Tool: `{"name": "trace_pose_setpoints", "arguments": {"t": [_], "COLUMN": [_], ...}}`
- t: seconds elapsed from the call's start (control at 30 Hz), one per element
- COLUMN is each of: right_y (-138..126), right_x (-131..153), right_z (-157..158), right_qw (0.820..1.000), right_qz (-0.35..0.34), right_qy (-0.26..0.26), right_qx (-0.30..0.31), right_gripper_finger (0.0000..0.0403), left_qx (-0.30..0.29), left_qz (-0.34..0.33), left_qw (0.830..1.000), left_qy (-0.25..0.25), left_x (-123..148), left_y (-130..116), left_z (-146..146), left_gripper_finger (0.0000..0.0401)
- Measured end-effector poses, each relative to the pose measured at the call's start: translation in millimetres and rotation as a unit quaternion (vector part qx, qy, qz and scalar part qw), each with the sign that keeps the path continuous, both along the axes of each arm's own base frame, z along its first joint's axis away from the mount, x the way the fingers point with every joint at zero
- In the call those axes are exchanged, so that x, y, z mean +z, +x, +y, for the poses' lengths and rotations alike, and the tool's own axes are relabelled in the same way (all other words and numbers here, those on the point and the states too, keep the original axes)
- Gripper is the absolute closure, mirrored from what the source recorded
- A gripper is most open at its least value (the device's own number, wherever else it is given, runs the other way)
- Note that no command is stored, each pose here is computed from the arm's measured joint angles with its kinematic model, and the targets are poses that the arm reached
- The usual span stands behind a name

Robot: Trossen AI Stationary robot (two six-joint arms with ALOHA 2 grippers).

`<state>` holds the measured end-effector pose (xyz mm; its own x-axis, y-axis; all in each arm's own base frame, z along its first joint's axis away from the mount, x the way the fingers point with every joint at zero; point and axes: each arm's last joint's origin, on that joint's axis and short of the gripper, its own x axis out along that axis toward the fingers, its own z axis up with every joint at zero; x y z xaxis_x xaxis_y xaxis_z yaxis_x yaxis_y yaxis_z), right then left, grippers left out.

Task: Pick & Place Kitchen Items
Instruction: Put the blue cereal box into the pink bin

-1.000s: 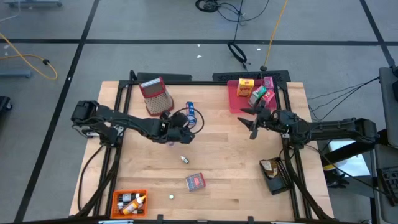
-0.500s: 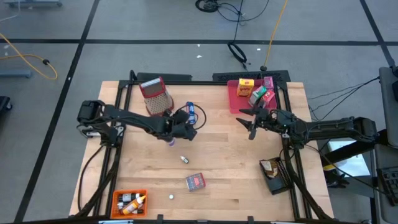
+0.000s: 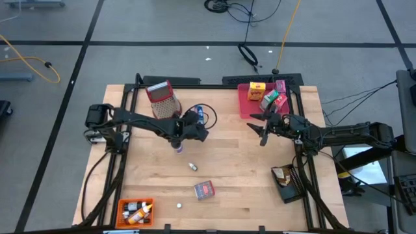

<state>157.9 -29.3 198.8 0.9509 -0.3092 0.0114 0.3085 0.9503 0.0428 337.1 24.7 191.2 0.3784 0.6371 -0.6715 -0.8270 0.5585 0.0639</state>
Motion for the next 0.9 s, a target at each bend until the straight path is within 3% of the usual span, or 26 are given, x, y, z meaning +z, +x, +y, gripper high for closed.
{"name": "trace_pose_setpoints", "arguments": {"t": [0.17, 0.43, 0.73, 0.9], "right_y": [0, 0, 0, 0], "right_x": [0, 0, -1, -2], "right_z": [0, 0, 0, 0], "right_qw": [1.0, 1.0, 1.0, 1.0], "right_qz": [0.002, 0.002, 0.003, 0.008], "right_qy": [0.0, 0.0, 0.001, 0.006], "right_qx": [0.0, 0.0, 0.0, 0.001], "right_gripper_finger": [0.0214, 0.0228, 0.0239, 0.0239], "left_qx": [0.007, -0.001, -0.023, -0.068], "left_qz": [-0.001, 0.005, 0.015, -0.002], "left_qw": [1.0, 1.0, 1.0, 0.998], "left_qy": [-0.009, -0.007, 0.0, 0.017], "left_x": [0, 0, 1, 18], "left_y": [0, 0, 0, -2], "left_z": [6, 8, 1, -12], "left_gripper_finger": [0.0239, 0.0389, 0.0399, 0.04]}}
